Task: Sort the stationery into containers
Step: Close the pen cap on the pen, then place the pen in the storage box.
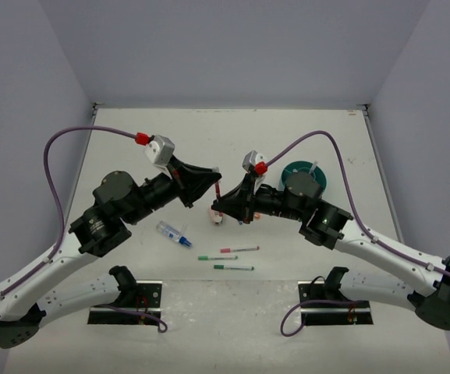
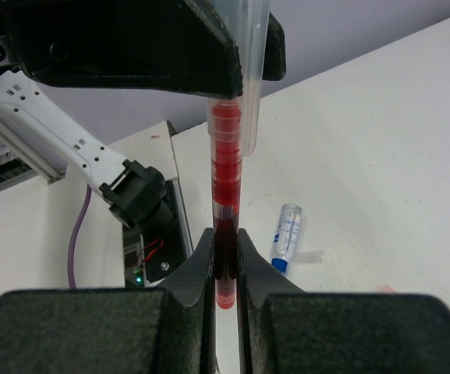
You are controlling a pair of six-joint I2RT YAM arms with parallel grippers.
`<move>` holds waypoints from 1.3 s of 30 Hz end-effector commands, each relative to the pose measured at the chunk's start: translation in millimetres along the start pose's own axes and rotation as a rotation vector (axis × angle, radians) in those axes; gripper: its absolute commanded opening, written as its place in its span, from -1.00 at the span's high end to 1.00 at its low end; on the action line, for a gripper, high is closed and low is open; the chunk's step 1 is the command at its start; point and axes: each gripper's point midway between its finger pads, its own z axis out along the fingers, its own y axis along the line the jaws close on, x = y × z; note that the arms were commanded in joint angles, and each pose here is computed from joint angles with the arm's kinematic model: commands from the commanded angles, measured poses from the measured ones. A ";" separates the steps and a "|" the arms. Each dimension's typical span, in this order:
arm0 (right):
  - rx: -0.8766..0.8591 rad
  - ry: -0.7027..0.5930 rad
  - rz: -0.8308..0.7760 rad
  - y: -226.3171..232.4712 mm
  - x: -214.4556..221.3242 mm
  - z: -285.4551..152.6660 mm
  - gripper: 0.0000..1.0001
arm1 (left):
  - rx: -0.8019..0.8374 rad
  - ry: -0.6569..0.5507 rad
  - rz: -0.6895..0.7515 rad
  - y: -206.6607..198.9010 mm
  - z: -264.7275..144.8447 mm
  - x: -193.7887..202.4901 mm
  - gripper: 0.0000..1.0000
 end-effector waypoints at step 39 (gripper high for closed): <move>1.048 -0.250 0.010 -219.7 -2.5 -125.3 1.00 | -0.612 0.034 -0.028 97.7 -67.8 31.0 -1.00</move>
